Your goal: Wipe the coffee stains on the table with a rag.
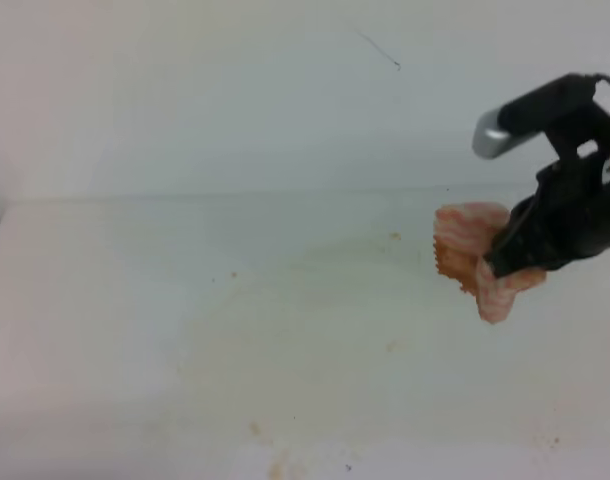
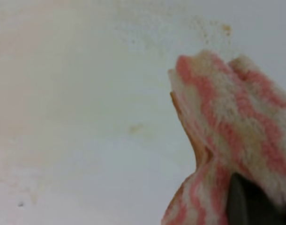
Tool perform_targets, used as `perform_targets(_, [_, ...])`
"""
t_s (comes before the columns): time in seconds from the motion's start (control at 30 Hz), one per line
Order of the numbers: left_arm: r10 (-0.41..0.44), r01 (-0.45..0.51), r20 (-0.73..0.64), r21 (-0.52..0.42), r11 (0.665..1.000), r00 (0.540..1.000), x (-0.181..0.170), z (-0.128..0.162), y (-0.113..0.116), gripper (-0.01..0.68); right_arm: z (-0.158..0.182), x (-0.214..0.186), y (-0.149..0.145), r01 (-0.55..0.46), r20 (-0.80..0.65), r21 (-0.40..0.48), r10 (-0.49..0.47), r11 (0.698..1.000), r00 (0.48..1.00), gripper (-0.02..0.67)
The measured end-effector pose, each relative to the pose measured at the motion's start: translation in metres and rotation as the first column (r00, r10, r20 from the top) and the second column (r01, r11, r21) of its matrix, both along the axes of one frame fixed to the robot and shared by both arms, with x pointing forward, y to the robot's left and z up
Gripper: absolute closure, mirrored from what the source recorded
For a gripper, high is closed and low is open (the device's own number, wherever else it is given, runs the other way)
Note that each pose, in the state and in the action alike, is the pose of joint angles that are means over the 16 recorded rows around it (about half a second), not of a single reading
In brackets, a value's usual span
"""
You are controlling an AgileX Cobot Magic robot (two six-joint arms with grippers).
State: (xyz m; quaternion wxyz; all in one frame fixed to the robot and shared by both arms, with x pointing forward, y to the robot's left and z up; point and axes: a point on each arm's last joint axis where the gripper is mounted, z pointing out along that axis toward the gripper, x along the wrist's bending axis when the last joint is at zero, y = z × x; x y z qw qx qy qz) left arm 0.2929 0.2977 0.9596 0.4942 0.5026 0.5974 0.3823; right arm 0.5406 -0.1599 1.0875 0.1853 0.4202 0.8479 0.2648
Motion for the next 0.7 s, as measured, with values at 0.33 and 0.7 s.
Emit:
perform_targets(0.33, [0.0,0.0,0.0,0.0,1.0,1.0,0.0,0.0,0.0,0.675,-0.048,-0.003,-0.002,0.005,-0.084,-0.038,-0.008,0.999,0.996,0.618])
perform_targets(0.7, [0.0,0.0,0.001,0.0,1.0,1.0,0.0,0.001,0.0,0.675,-0.055,-0.003,-0.001,0.008,-0.142,-0.056,-0.016,0.998,0.99,0.478])
